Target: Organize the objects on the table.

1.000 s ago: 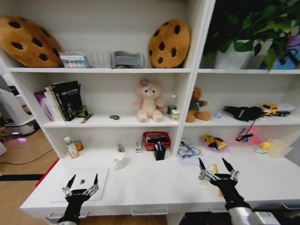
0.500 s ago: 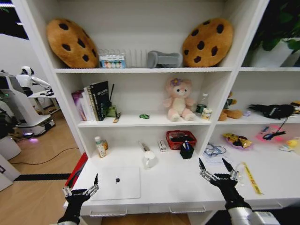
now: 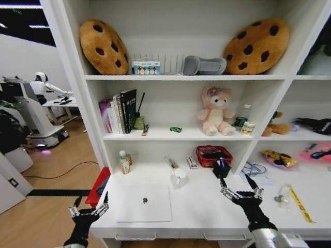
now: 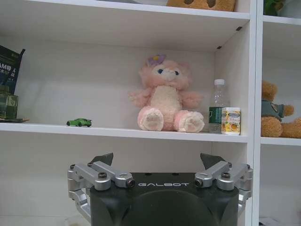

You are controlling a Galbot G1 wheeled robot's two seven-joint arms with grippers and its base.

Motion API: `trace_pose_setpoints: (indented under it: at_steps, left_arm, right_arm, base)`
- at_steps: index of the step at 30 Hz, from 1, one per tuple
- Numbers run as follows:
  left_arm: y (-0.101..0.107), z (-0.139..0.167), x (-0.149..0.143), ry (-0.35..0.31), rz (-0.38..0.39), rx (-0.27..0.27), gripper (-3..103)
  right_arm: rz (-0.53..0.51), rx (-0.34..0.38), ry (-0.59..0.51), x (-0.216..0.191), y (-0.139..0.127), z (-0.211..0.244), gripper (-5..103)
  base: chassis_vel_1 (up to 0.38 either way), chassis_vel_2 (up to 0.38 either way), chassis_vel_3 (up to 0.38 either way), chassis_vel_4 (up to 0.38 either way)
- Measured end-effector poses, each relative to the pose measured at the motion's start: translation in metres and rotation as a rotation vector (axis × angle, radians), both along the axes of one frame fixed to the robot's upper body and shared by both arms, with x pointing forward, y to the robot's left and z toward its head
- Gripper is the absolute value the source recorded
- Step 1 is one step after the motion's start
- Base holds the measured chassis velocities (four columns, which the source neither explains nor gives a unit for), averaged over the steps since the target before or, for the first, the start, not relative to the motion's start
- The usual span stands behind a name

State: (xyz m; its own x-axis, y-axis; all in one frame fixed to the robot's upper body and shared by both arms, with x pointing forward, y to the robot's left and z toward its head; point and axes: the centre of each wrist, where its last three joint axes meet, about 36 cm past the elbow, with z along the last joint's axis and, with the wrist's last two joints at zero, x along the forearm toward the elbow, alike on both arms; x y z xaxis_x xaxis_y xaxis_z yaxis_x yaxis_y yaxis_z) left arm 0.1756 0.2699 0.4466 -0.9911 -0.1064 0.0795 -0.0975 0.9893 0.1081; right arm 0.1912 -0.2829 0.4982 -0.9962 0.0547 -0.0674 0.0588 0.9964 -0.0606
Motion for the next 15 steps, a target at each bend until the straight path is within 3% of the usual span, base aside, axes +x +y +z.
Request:
trace_pose_setpoints:
  at_steps: [15]
  left_arm:
    - [0.0001,0.0,0.0,0.0,0.0,0.0,100]
  right_arm:
    - [0.0,0.0,0.0,0.0,0.0,0.0,100]
  base:
    - [0.0,0.0,0.0,0.0]
